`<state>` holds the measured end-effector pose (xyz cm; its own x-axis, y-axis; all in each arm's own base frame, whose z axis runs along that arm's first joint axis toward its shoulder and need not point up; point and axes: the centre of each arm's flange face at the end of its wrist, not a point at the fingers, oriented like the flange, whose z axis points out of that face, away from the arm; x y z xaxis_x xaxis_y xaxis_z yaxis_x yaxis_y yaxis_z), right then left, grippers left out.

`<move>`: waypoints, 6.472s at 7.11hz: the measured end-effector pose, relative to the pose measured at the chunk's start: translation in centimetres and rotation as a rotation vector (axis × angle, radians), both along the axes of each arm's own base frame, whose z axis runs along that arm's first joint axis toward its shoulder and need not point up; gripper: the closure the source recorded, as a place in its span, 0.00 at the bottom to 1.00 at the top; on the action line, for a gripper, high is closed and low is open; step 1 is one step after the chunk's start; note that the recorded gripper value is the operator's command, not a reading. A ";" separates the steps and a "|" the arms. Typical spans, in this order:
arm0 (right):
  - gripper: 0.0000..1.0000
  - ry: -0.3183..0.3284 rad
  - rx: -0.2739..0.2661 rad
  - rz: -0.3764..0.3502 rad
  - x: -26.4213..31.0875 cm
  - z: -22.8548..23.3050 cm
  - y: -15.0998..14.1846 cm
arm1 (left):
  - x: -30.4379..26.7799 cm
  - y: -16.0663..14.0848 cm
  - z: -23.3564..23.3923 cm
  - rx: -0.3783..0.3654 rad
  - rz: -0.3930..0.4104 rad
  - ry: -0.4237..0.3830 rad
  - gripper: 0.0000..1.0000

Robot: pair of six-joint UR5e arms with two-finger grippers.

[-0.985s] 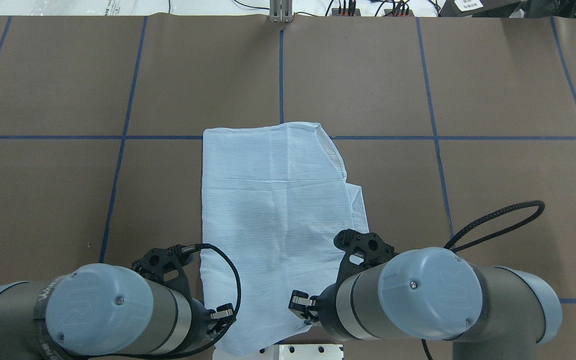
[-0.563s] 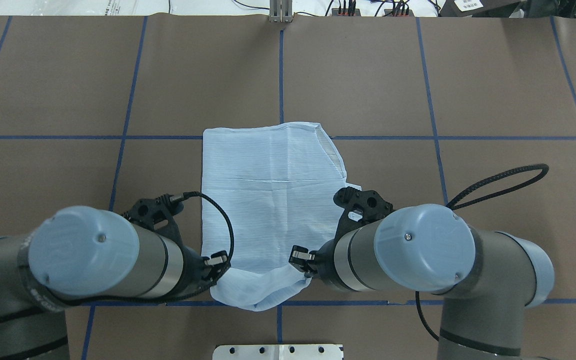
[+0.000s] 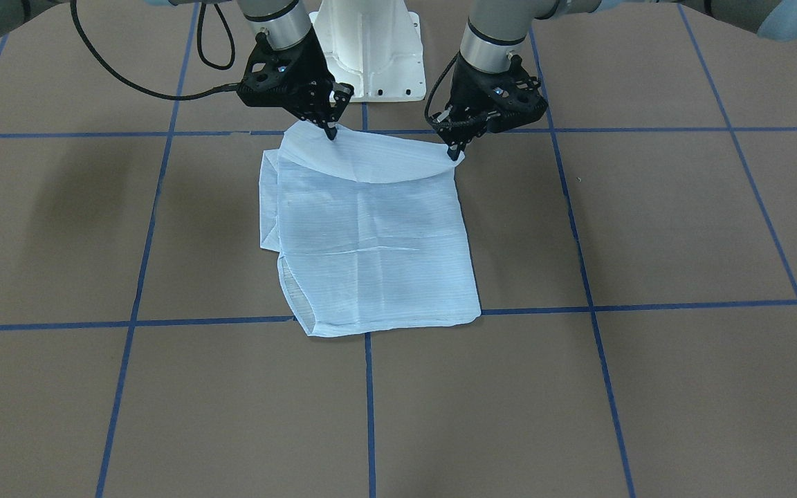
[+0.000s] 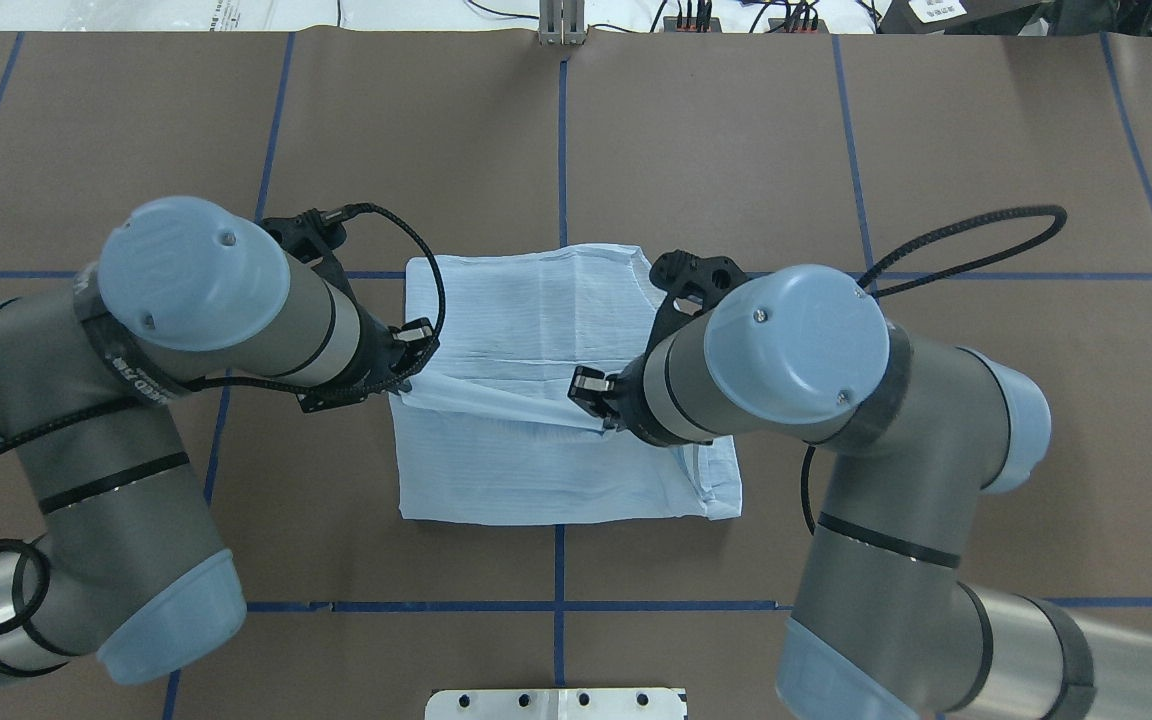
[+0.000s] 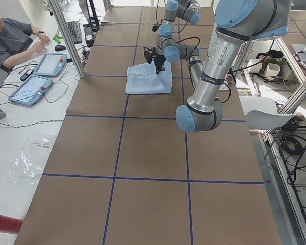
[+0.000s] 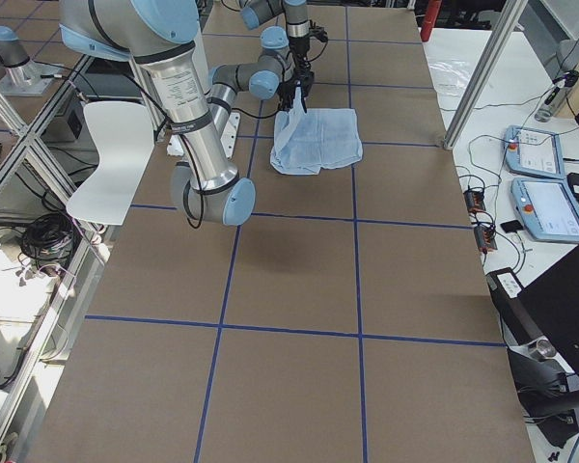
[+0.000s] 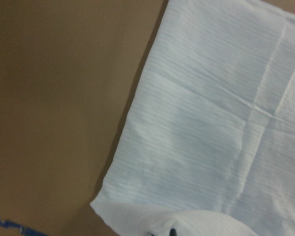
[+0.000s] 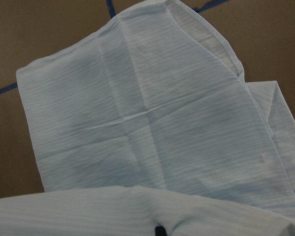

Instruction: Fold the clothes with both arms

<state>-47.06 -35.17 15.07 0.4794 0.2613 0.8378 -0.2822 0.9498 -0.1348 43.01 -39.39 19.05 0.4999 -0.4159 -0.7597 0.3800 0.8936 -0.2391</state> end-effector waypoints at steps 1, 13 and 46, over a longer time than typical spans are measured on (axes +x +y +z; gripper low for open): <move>1.00 0.021 0.028 0.012 -0.3 -0.2 -2.5 | 0.2 -1.8 0.5 0.012 -0.015 -0.003 1.00; 1.00 0.130 0.028 0.060 -9.4 2.7 -19.3 | 5.4 -12.4 4.9 0.042 -0.089 0.014 1.00; 0.00 0.182 0.144 -0.354 53.0 47.2 -10.8 | -48.2 -4.9 42.5 0.390 0.426 -0.238 0.01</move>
<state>5.92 -45.98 62.30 0.6624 -0.0596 0.7468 0.0580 0.9979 0.0282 -5.19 -44.32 61.53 0.7349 0.1424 -0.6631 -0.0261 0.9829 0.1823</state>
